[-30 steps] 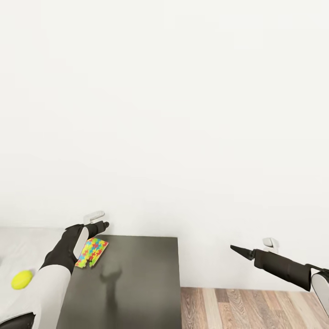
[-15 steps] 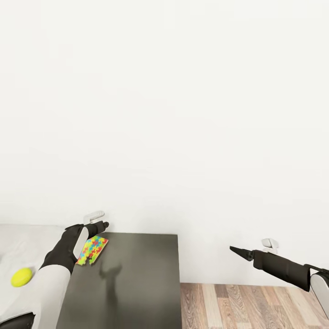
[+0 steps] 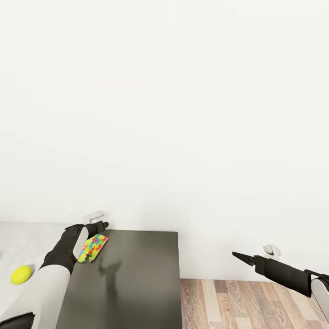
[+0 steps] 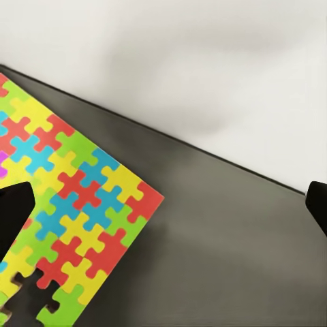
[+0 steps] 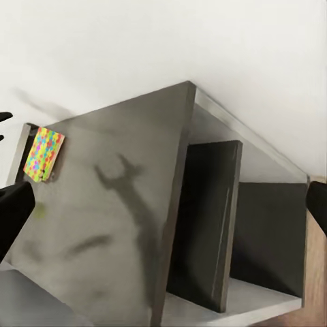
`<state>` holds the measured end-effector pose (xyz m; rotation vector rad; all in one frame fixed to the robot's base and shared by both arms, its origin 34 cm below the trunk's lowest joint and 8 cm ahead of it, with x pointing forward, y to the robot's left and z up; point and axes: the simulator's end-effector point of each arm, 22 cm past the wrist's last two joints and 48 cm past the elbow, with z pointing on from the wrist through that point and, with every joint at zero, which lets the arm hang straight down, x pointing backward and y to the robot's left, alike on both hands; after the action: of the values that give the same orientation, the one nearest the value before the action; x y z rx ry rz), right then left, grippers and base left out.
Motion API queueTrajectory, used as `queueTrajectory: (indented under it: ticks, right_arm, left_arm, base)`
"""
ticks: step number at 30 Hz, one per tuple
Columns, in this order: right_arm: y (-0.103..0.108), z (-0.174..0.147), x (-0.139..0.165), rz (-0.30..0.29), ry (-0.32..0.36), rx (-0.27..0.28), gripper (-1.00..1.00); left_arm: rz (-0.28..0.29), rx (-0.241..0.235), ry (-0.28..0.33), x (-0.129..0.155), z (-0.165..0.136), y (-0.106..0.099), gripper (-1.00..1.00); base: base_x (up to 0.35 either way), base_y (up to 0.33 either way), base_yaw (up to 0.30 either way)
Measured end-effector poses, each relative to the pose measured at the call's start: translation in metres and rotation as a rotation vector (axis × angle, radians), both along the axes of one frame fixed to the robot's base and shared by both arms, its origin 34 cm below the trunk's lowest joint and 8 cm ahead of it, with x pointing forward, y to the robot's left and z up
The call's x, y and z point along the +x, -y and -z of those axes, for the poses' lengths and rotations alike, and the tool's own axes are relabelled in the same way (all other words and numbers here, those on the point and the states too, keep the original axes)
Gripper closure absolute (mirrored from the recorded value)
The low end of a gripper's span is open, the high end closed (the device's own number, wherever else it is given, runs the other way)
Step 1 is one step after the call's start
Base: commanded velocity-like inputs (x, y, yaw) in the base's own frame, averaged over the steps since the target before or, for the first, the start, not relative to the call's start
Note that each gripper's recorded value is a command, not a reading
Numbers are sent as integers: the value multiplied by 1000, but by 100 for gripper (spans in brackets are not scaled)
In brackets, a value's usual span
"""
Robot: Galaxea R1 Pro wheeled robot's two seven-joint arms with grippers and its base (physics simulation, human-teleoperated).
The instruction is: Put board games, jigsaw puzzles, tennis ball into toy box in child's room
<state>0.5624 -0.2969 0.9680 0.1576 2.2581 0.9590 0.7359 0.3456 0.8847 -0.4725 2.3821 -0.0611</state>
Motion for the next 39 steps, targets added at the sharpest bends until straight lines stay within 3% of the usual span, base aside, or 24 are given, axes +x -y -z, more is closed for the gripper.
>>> queueTrajectory:
  ticks: [13,23,39]
  right_arm:
    - [-1,12,-2,-3,-26,-1,-100]
    - [5,26,0,-10,-16,-76,-100]
    - [4,38,-2,-17,-37,-79,-100]
  left_arm:
    - [-8,9,-20,-3,12,-9,-100]
    - [-21,31,6,1,15,-20,-100]
    - [-26,46,-9,-1,29,-28,-100]
  base:
    - [0,0,0]
    - [0,0,0]
    - [0,0,0]
